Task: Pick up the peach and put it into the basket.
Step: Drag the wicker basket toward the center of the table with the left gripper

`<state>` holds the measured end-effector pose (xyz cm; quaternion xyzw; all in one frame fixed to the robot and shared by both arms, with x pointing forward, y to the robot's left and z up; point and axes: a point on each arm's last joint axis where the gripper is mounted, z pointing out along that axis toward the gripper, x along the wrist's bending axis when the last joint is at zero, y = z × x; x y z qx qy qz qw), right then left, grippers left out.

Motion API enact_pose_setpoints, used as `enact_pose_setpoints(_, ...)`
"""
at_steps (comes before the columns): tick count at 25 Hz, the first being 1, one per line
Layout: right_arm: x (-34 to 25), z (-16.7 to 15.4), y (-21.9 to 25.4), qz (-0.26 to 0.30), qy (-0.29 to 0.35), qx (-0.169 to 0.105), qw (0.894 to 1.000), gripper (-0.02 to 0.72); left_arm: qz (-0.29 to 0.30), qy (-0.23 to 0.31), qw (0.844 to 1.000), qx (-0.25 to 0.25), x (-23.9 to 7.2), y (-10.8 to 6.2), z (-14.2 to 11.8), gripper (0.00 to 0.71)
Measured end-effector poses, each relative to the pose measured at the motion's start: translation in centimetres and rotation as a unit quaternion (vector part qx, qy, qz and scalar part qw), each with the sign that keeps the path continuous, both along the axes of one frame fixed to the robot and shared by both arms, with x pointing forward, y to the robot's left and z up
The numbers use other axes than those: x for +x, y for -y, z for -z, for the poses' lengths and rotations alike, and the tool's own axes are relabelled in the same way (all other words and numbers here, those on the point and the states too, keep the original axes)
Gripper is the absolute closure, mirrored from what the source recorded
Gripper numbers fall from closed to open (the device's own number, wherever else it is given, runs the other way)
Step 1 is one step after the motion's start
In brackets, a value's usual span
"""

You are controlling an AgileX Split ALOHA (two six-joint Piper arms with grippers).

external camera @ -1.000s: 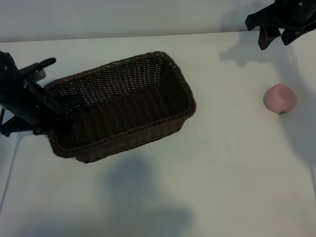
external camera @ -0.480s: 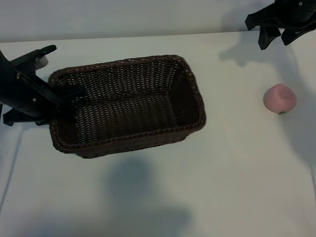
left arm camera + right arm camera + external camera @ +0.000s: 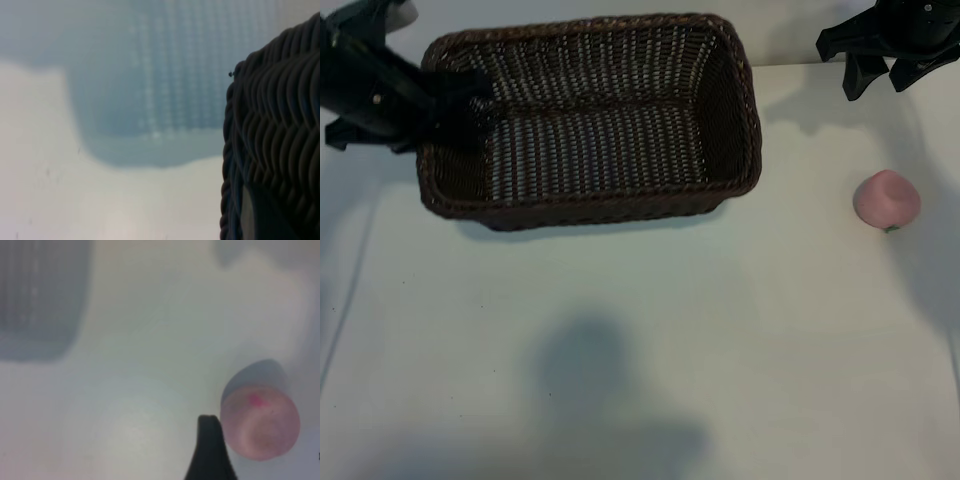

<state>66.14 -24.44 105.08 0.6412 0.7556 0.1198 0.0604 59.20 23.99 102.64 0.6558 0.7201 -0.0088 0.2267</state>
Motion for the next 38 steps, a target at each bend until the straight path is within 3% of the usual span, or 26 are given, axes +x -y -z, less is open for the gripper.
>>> enact_pose_setpoints(5,0.0,0.0,0.0,0.000,0.000,0.000,1.000,0.195,0.021,-0.019,1.000,-0.005,2.6,1.2,1.0,0.548)
enact_pose_setpoints(14,0.0,0.0,0.0,0.000,0.000,0.000,1.000,0.197,0.070,-0.068,0.995,-0.003,5.2,5.7,6.0,0.548)
enact_pose_setpoints(21,0.0,0.0,0.0,0.000,0.000,0.000,1.000,0.197,0.060,-0.108,0.992,0.001,5.8,5.9,9.9,0.548)
enact_pose_setpoints(30,0.0,0.0,0.0,0.000,0.000,0.000,1.000,0.197,0.056,-0.109,0.992,-0.004,6.0,6.1,10.3,0.548)
enact_pose_setpoints(32,0.0,0.0,0.0,0.000,0.000,0.000,1.000,0.197,0.055,-0.111,0.992,-0.006,5.9,6.1,10.3,0.516)
enact_pose_setpoints(34,0.0,0.0,0.0,0.000,0.000,0.000,1.000,0.197,0.055,-0.113,0.992,-0.009,5.9,6.1,10.2,0.440)
enact_pose_setpoints(38,0.0,0.0,0.0,0.000,0.000,0.000,1.000,0.197,0.055,-0.103,0.993,-0.005,5.9,6.1,8.7,0.191)
